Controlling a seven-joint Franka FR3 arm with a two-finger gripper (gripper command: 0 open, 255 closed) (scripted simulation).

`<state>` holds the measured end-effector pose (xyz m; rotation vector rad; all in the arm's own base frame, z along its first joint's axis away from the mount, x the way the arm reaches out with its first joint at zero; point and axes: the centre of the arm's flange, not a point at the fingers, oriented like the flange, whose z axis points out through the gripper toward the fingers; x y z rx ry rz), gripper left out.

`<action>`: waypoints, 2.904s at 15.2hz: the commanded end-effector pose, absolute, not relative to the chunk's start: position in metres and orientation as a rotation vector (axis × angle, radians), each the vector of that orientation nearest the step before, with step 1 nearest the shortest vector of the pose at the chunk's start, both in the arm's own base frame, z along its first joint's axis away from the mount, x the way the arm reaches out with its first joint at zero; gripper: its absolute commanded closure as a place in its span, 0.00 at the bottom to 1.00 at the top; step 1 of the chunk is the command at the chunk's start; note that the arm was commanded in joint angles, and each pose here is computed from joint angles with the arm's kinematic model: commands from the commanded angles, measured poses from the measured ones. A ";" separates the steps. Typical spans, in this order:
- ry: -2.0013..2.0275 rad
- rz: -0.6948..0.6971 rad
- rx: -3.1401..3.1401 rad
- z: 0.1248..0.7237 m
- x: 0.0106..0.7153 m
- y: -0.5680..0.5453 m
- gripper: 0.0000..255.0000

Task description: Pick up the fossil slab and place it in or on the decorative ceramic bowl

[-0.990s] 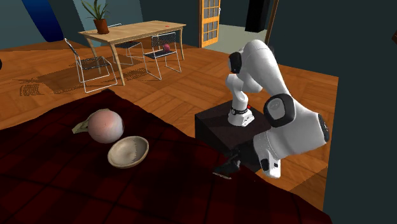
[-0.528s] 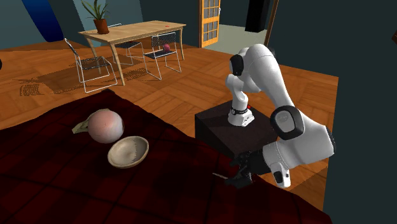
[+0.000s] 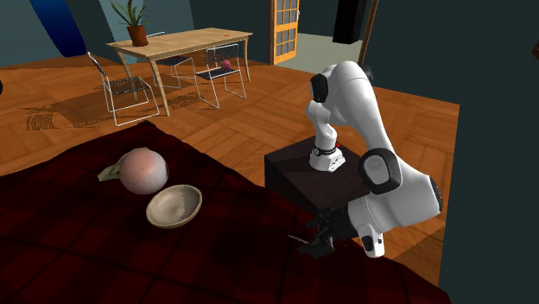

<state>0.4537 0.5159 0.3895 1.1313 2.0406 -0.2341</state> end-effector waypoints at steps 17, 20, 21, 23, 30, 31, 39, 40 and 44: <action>2.041 -0.234 1.131 0.405 0.454 0.516 1.00; 2.041 -0.234 1.131 0.421 0.454 0.516 1.00; 2.041 -0.234 1.131 0.426 0.454 0.516 1.00; 2.041 -0.234 1.131 0.437 0.454 0.516 1.00; 2.041 -0.234 1.131 0.474 0.454 0.516 1.00; 2.041 -0.234 1.131 0.479 0.454 0.516 1.00; 2.041 -0.234 1.131 0.509 0.472 0.497 1.00; 2.041 -0.234 1.131 0.509 0.481 0.487 1.00; 2.041 -0.234 1.131 0.508 0.518 0.449 1.00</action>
